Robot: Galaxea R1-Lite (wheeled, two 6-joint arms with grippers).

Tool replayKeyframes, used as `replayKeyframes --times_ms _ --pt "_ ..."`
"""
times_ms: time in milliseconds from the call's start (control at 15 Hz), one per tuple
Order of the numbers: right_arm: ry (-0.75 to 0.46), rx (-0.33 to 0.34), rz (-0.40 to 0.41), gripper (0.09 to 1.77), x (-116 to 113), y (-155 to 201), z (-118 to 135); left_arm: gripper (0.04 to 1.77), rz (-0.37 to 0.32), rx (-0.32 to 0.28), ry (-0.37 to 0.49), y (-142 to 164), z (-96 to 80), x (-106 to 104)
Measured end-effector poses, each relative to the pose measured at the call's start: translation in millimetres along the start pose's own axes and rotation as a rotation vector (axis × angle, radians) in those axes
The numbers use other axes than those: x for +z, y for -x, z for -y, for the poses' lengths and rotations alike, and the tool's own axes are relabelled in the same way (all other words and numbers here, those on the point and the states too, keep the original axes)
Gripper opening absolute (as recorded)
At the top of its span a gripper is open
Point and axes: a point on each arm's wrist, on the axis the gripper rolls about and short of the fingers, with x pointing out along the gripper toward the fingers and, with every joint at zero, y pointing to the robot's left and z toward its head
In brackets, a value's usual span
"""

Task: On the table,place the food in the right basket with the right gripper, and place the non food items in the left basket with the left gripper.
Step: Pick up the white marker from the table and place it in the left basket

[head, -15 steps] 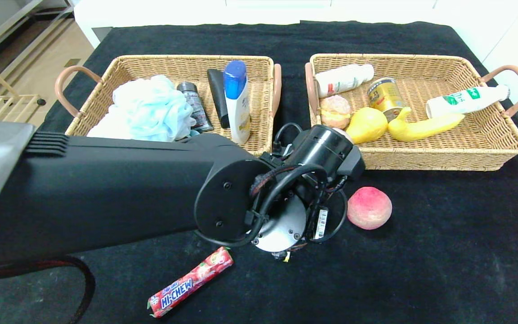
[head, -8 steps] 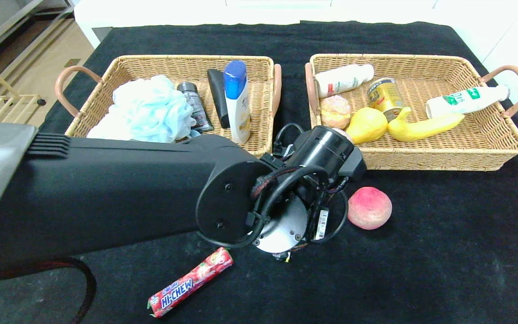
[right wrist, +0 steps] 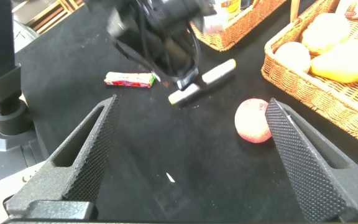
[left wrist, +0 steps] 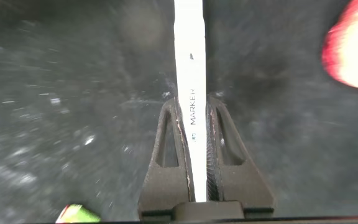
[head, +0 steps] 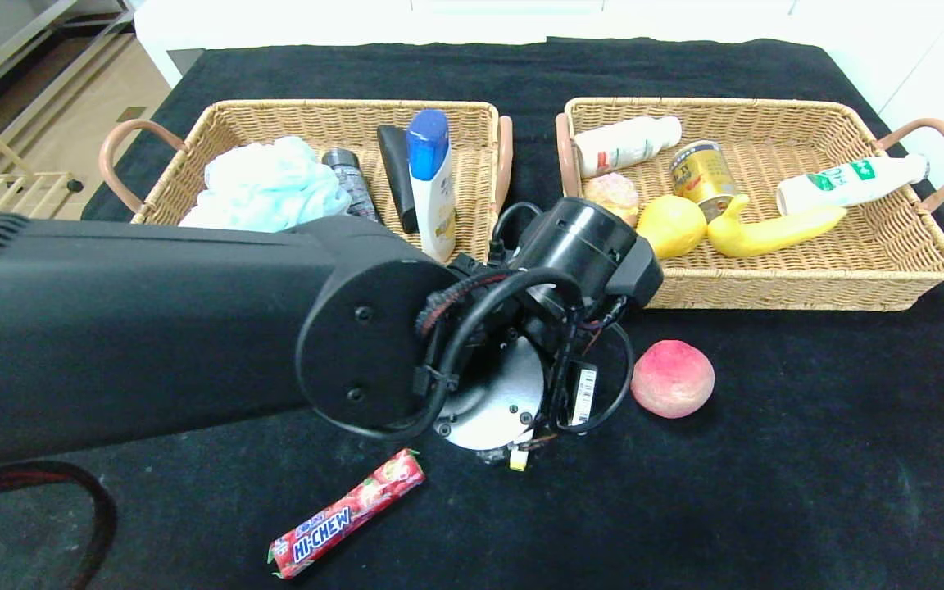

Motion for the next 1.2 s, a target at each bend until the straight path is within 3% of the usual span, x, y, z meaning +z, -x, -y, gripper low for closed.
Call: replayKeyframes --times_ms 467,867,1200 --pt "0.000 0.001 -0.010 1.71 -1.7 -2.0 -0.1 0.22 0.058 -0.006 0.055 47.8 -37.1 6.0" --pt "0.000 0.005 -0.023 1.71 -3.7 -4.5 -0.6 0.23 0.080 0.068 0.118 65.9 -84.9 6.6" --pt "0.000 0.019 -0.030 1.71 -5.1 -6.2 -2.3 0.23 0.150 0.155 0.115 68.5 -124.7 25.7"
